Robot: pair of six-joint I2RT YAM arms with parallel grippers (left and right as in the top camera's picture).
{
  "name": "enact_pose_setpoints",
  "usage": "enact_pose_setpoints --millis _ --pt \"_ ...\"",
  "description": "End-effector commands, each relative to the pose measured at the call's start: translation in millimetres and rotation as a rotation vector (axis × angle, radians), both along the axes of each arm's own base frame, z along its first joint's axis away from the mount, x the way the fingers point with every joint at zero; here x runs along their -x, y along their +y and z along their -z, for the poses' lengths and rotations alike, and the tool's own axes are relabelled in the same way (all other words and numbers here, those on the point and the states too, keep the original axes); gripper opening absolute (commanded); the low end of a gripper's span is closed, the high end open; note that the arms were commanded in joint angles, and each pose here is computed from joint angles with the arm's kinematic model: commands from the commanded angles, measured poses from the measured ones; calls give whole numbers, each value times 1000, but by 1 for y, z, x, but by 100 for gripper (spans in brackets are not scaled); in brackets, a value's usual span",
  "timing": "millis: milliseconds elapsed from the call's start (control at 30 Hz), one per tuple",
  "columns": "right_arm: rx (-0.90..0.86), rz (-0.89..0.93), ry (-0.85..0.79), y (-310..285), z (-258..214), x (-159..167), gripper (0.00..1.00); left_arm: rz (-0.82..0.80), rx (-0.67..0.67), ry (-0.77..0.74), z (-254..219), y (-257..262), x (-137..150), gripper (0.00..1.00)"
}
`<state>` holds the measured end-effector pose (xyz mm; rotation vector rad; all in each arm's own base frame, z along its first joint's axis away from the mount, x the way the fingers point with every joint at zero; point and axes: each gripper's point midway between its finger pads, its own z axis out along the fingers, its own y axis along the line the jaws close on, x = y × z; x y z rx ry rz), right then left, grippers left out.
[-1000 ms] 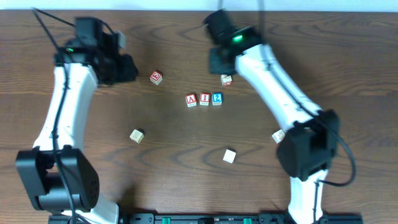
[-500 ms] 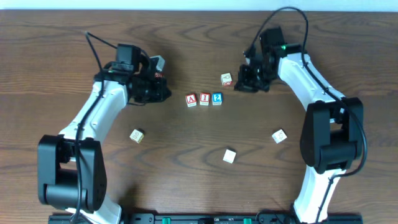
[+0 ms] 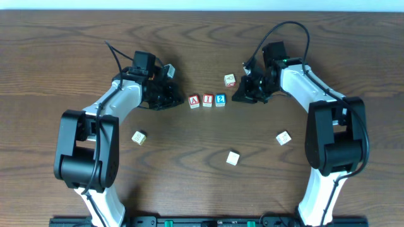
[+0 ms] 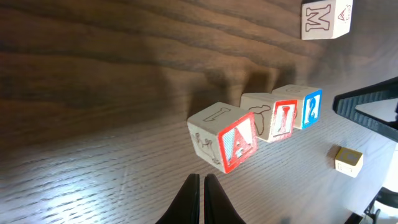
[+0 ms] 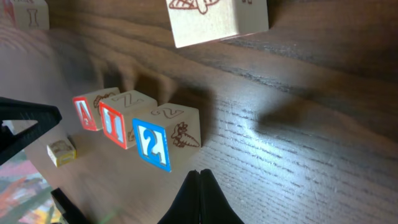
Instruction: Spell out Ai2
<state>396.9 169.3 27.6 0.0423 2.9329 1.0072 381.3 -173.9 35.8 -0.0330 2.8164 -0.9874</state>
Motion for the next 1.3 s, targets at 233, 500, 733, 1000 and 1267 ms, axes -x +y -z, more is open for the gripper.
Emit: enact_pose_setpoints --millis 233,500,733,1000,1267 --pt "-20 17 12 2 10 -2 1 -52 -60 57 22 -3 3 6" --pt "-9 24 26 6 14 -1 1 -80 -83 39 26 0 -4 6" --pt "-10 8 21 16 15 1 1 -112 -68 56 30 -2 -7 6" --pt "0 10 17 21 16 1 1 -129 -53 74 30 -4 -7 5" --pt "-1 7 27 27 16 4 1 -99 -38 56 28 -18 -6 6"
